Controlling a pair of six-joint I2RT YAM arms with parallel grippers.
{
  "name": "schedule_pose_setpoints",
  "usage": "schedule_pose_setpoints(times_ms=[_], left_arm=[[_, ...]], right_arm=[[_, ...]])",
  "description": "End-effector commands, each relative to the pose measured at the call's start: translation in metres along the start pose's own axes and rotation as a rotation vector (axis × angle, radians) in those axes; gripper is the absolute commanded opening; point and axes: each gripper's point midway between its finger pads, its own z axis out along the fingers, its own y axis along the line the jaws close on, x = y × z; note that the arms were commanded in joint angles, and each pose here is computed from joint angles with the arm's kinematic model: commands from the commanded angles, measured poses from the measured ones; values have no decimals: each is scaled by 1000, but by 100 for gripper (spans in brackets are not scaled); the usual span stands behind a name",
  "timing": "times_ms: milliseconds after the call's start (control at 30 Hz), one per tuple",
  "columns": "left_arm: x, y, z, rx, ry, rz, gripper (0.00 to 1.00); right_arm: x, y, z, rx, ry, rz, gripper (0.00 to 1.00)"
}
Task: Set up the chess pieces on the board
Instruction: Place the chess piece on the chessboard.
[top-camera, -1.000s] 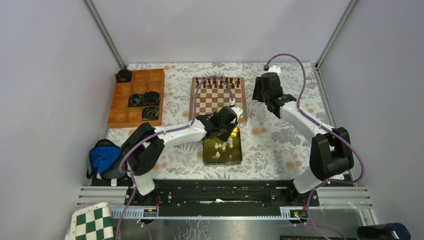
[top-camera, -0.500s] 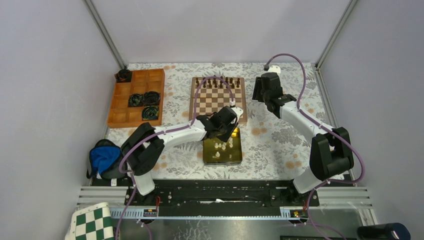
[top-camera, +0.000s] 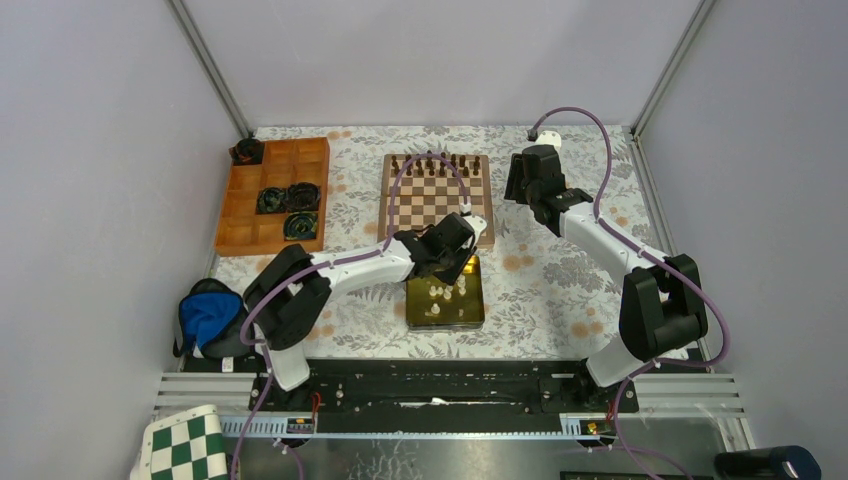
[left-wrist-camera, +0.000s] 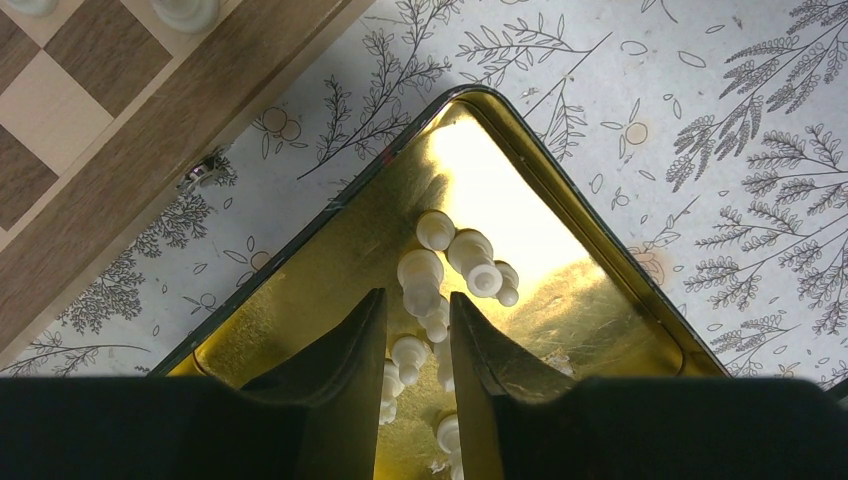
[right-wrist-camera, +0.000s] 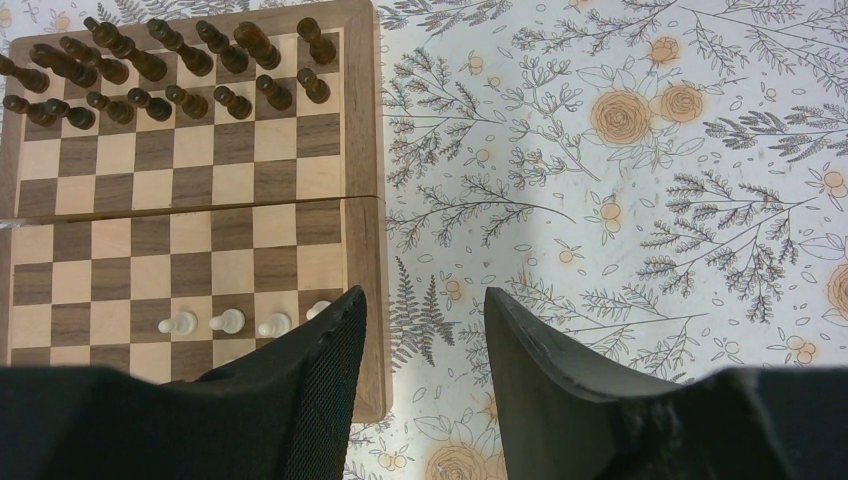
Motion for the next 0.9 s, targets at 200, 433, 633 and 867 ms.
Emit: schedule_pose_setpoints(times_ms=[200,433,633,867], left_arm=[[-10,-6,7,17,-35,22,35],[-14,-7,8,20,-40,25,33],[-15,-9,9,28,-39,28,29],[-20,-10,7,33,-51,31,20]], right_arm=[[-18,3,0,-14,-57,21,54],[-19,2,0,-11,-58,17,53],[-21,2,-1,-8,-66,14,52],[-23,2,-3,-9,-70,14,50]])
